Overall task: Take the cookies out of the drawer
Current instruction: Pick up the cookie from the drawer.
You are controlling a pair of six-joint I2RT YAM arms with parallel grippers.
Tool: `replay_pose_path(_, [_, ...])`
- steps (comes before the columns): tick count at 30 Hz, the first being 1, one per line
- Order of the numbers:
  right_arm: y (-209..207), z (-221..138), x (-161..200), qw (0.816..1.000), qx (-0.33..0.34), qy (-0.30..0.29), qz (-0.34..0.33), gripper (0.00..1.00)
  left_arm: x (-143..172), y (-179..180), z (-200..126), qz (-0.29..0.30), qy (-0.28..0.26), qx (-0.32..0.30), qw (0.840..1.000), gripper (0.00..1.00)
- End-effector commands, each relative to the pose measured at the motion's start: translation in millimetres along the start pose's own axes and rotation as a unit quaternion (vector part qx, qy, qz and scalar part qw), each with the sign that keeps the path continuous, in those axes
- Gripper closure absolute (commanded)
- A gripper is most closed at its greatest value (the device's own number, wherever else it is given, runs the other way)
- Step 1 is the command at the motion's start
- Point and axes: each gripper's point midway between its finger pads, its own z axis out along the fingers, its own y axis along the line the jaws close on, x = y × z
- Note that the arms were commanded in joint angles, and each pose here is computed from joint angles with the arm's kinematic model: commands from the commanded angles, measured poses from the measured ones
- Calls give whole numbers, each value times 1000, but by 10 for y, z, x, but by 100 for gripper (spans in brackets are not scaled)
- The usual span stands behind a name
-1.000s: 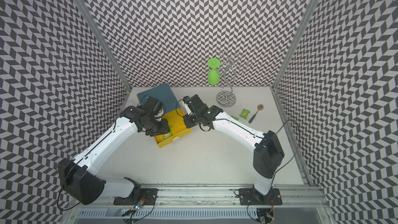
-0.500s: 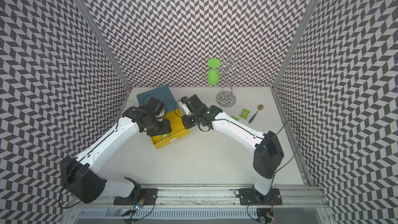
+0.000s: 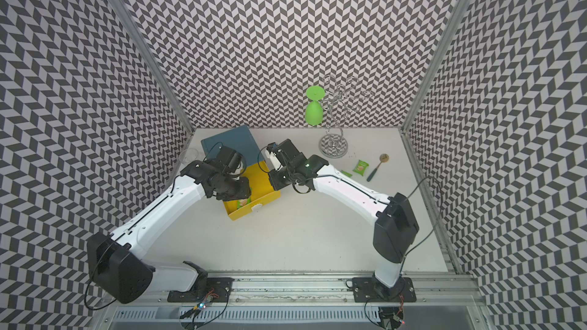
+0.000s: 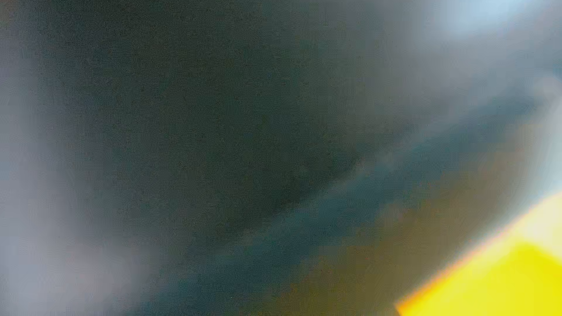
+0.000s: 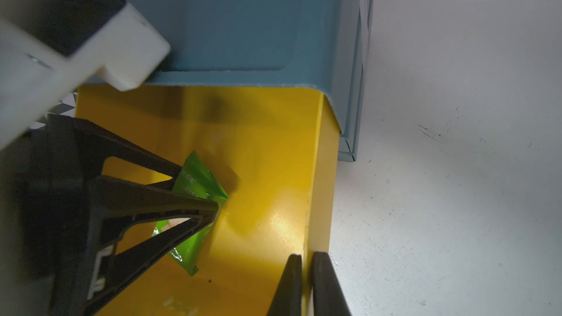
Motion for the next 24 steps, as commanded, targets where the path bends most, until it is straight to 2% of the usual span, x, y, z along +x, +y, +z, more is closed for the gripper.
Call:
replay_pose_path(1, [141,-86,-180,999,-26,-30,-20,89,208,238,205,12,46,-51,998,61])
replay_pose_path(7, [144,-81,-177,999,-27,-31,-19,89,36,154,20,17,15,-36,999,63])
replay_pose_path(19, [117,-96,-216,999,-16,-37,-19,89,-248,-225,-527,18,-49,59,997,61])
replay_pose_path(24, [97,-76,-214,999,-12,-36,-17,89,-279,-320,-628,21,-58,86,994,61])
